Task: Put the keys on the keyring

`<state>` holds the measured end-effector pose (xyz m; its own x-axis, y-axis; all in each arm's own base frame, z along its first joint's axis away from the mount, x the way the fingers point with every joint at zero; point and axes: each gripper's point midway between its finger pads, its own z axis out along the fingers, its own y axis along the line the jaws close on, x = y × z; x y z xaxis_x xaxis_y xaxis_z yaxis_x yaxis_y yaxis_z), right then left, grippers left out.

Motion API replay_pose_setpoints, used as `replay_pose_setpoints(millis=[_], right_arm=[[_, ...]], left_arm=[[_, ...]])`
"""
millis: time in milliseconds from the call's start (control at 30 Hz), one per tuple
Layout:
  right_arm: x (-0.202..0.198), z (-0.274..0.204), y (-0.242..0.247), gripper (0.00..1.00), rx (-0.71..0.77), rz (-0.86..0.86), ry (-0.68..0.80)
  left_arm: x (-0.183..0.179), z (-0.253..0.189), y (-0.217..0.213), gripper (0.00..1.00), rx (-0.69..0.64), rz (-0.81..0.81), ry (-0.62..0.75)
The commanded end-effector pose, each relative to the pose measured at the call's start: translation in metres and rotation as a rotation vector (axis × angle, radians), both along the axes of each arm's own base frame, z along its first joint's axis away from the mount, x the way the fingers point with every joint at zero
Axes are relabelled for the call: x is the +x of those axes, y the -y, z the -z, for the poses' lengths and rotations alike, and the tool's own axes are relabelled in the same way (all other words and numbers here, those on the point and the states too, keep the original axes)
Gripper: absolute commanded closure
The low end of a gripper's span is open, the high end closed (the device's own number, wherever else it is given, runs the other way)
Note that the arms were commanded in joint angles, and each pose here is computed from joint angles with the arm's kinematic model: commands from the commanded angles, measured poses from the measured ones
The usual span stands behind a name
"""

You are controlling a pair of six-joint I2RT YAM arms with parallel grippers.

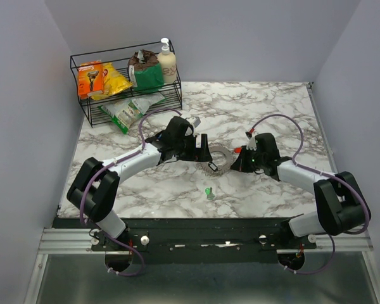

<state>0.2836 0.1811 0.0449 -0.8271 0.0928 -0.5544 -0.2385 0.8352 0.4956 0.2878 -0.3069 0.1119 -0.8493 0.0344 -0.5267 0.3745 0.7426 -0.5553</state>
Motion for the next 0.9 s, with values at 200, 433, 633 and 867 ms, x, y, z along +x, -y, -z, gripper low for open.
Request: replay_pose_setpoints(millis=[200,433,633,867], right_arm=[[0.006,-0.033,-0.009,0.99,0.035,-0.084,0.109],[-0.007,-0.064,-0.023,0.99,0.107,-0.223,0.199],[-0.013,-0.077,-0.027,0.99,0.133,-0.271,0.238],[-0.006,-0.106,-0.032,0.99,0.157,-0.287,0.313]], left_arm=[[-0.001,-0.028,0.004,0.01,-0.036,0.048,0.088],[-0.002,-0.048,0.003,0.01,-0.057,0.089,0.172],[-0.008,-0.082,0.002,0.02,-0.120,0.126,0.287],[-0.015,-0.116,0.000,0.02,-0.155,0.174,0.385]])
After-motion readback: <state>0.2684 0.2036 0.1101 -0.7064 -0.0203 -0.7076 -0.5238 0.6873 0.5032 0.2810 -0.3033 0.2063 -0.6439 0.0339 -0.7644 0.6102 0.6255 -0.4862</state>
